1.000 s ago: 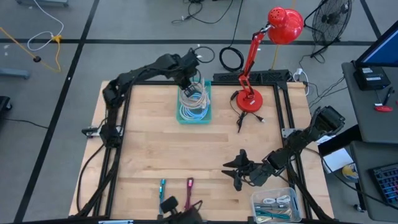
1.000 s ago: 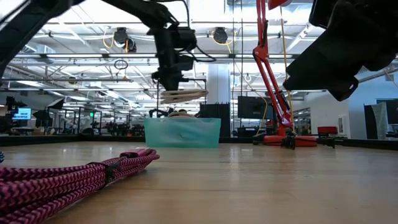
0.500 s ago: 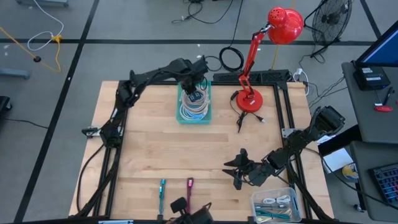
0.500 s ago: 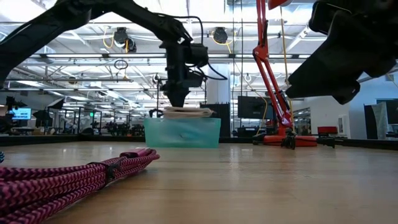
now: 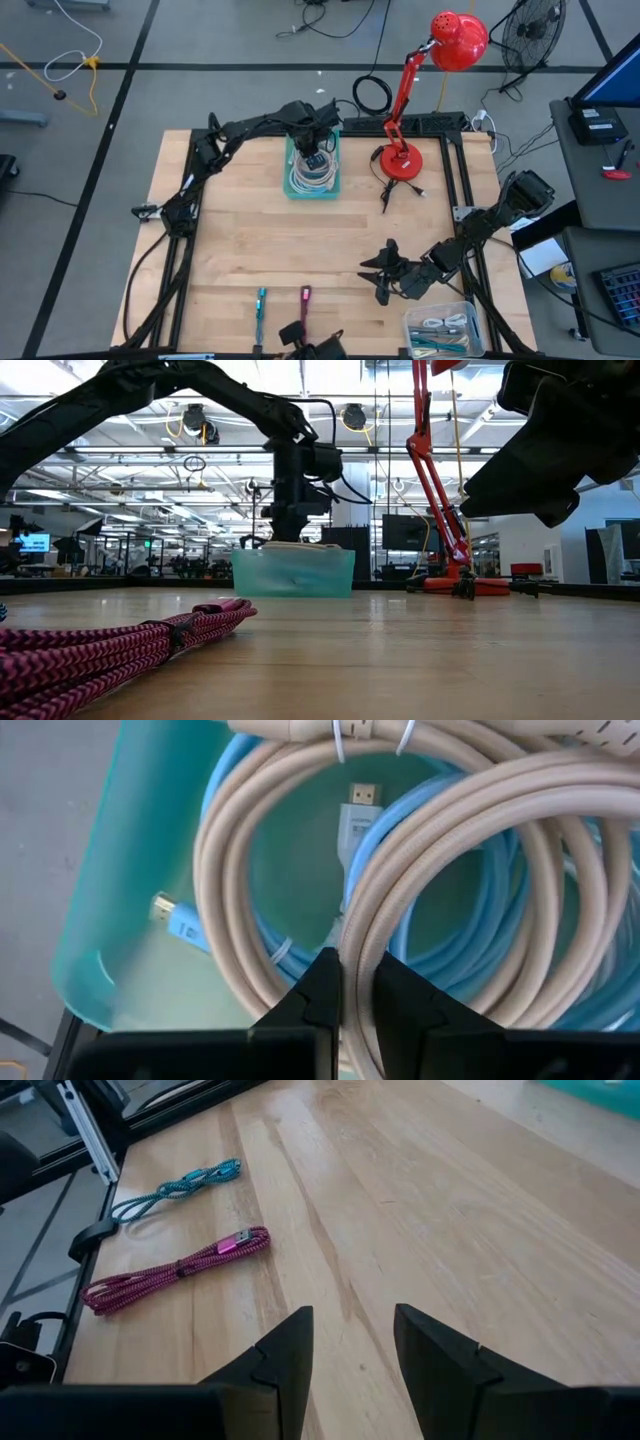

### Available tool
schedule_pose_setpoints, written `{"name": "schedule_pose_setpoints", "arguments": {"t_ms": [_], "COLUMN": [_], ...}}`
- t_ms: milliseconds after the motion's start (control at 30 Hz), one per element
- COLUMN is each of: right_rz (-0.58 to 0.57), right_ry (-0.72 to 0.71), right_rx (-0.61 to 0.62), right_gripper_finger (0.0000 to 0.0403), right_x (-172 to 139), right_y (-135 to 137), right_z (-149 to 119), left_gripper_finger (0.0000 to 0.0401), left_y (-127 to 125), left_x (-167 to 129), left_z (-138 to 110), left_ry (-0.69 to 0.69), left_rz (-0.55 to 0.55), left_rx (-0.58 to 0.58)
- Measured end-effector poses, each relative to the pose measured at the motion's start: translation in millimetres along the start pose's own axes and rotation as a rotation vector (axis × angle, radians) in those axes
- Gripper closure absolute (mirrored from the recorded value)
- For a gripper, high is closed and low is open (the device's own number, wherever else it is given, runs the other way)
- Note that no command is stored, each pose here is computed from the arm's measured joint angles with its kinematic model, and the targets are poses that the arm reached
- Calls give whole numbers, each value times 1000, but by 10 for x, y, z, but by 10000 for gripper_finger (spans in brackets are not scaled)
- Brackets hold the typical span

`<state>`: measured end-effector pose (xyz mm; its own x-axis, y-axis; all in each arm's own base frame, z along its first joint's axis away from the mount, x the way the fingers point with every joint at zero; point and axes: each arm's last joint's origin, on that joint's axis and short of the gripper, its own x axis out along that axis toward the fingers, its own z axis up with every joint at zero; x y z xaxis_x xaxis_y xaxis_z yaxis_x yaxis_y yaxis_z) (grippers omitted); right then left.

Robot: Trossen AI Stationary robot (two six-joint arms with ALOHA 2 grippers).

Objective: Pick & Place USB Port
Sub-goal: Put the brown HDMI cable into the green bin

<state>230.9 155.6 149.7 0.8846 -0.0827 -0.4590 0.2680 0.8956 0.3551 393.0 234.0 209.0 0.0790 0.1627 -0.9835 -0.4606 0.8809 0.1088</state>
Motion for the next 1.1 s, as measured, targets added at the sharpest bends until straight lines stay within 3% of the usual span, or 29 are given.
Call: {"name": "schedule_pose_setpoints", "arguments": {"t_ms": [433, 700, 1100], "right_rz": [0, 0, 0], "right_ry": [0, 0, 0], "right_rx": [3, 0, 0], "right_gripper_finger": [271, 271, 271], "right_x": [0, 0, 0], "right_y": [0, 0, 0], "right_z": [0, 0, 0], "left_gripper_finger": [367, 301, 334], "left_y": [-17, -36, -39], "left_x": [99, 143, 130], "left_z": [-32, -42, -50], "left_ry": [18, 35, 43], "left_rz": [48, 55, 77], "left_rx": [-35, -35, -32]}}
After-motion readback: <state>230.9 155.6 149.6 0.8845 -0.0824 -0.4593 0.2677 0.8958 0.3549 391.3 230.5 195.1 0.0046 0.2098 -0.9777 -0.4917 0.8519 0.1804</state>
